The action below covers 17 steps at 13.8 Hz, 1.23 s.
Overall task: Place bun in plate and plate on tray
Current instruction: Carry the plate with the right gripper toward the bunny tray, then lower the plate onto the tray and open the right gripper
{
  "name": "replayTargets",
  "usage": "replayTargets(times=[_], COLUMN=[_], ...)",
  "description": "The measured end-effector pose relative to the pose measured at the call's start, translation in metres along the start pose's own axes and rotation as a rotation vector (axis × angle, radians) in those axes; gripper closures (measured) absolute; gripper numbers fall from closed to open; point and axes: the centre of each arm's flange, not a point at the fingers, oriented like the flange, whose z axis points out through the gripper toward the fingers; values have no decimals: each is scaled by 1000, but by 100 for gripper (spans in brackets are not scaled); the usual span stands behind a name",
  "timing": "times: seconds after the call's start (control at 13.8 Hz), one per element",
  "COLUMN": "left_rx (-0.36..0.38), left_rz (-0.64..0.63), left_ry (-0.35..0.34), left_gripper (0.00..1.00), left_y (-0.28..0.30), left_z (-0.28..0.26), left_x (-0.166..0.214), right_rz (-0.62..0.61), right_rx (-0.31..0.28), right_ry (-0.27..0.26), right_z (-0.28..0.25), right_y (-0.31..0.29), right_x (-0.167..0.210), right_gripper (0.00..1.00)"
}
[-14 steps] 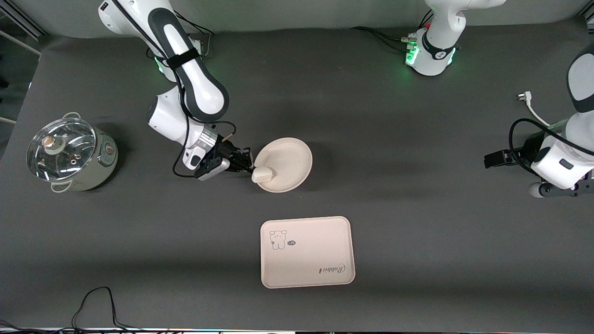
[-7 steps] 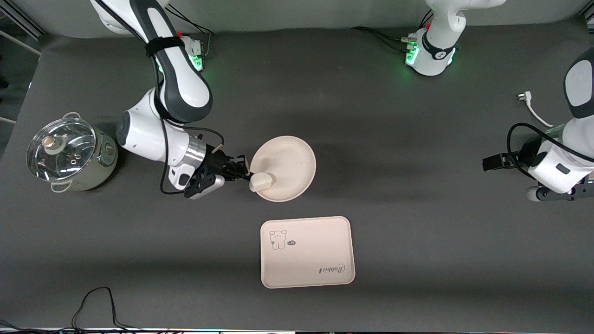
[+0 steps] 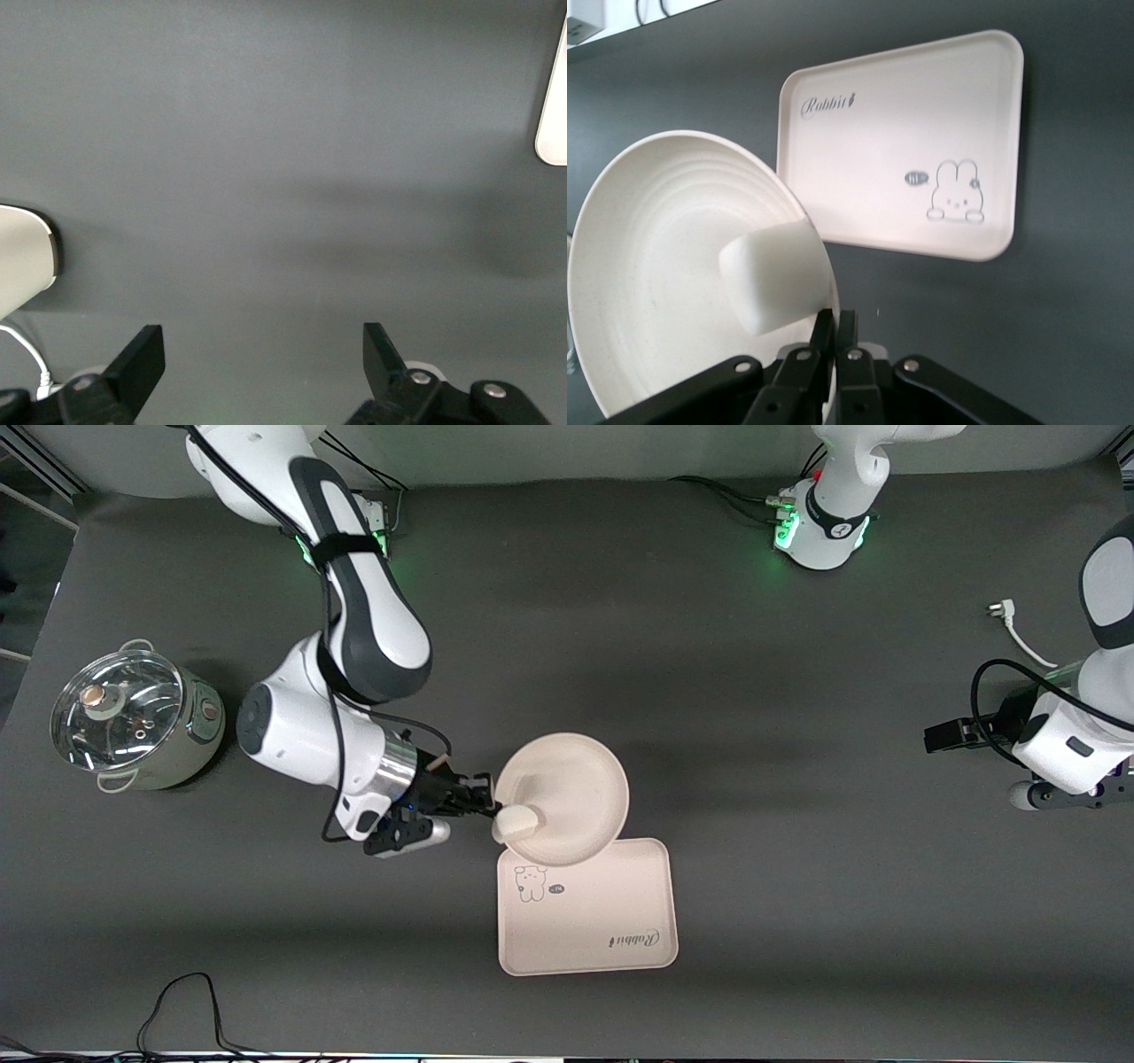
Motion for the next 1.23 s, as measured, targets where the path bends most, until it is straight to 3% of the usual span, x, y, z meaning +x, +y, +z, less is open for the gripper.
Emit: replayTargets(times=[0.36,0.65,1.23], left_rx=[4,6,7], left_rz=[0,20,30], left_ry=[-3,-5,-9], left_gripper=[0,0,0], left_y=[-1,-2,-3], left_z=[2,3,6], left_x=[1,2,3], right_rz=[24,59,58], right_rx=[-78,-42,-19], right_ry=[15,63,98], right_z=[78,119,171], right_y=[44,89,86], right_x=[45,69,54], right_gripper=[96,96,96])
